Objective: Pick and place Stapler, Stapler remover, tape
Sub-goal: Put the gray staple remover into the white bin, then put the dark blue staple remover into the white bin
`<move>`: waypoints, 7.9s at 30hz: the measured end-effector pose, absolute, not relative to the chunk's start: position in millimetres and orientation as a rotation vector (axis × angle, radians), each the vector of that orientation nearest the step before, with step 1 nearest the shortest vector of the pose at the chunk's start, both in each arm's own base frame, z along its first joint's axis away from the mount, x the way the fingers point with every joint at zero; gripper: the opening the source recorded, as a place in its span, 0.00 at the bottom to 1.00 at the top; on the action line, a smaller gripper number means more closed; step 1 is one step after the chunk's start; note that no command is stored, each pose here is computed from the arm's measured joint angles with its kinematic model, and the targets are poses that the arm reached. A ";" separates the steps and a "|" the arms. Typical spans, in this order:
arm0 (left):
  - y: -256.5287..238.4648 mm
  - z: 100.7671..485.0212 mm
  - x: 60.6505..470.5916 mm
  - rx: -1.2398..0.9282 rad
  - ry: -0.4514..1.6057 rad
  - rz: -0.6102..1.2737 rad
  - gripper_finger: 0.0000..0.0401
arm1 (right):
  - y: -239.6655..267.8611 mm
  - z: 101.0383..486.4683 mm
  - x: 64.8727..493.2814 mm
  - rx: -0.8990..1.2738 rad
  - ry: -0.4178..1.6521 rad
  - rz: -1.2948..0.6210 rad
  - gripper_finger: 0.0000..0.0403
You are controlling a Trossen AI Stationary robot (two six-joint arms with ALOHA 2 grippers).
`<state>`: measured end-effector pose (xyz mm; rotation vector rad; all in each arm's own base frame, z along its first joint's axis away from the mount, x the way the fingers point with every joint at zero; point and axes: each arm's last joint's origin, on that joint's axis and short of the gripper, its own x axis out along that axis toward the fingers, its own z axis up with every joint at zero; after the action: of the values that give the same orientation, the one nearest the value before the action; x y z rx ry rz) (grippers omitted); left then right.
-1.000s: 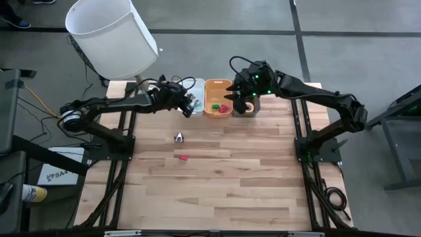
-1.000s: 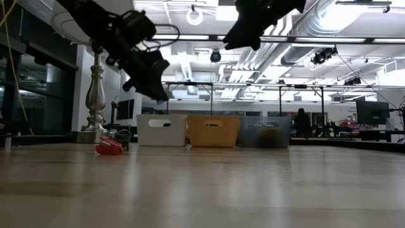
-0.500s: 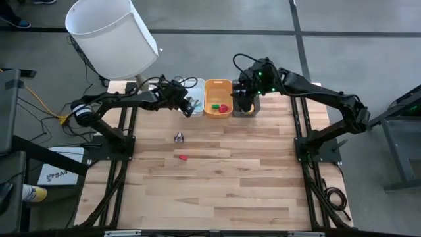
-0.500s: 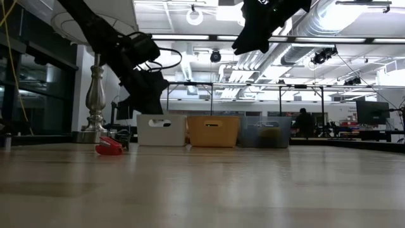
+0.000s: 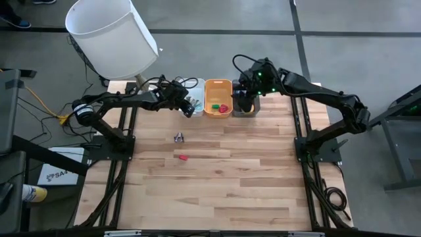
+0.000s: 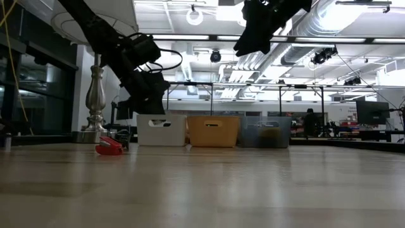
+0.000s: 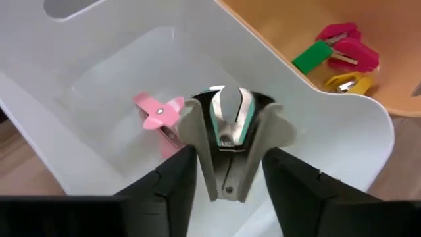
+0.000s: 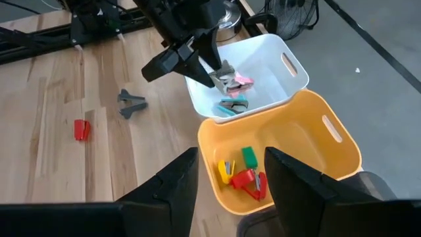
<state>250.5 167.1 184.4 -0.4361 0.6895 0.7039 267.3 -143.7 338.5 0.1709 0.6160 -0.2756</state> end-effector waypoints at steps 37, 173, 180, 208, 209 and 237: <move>118.5 251.1 219.0 -0.563 1.176 0.604 0.72 | -141.9 334.1 264.4 0.204 0.667 -0.276 0.41; 55.3 164.0 295.1 -0.947 1.305 0.826 0.31 | -186.3 326.0 222.4 0.216 0.795 -0.444 0.41; 60.4 199.5 305.0 -0.854 1.151 0.813 0.31 | -186.2 325.8 222.3 0.217 0.798 -0.444 0.41; 168.4 244.6 289.6 -0.702 0.962 0.905 0.31 | -185.9 325.3 221.8 0.219 0.806 -0.447 0.41; 170.7 244.6 289.7 -0.699 0.954 0.900 0.31 | -186.0 325.3 221.7 0.218 0.807 -0.450 0.41; 187.8 219.0 294.0 -0.595 1.083 0.753 0.37 | -186.3 324.8 220.9 0.233 0.815 -0.476 0.41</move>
<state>294.0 187.8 219.0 -0.5952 1.0826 0.7529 220.9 -186.3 324.8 0.2334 0.8148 -0.4759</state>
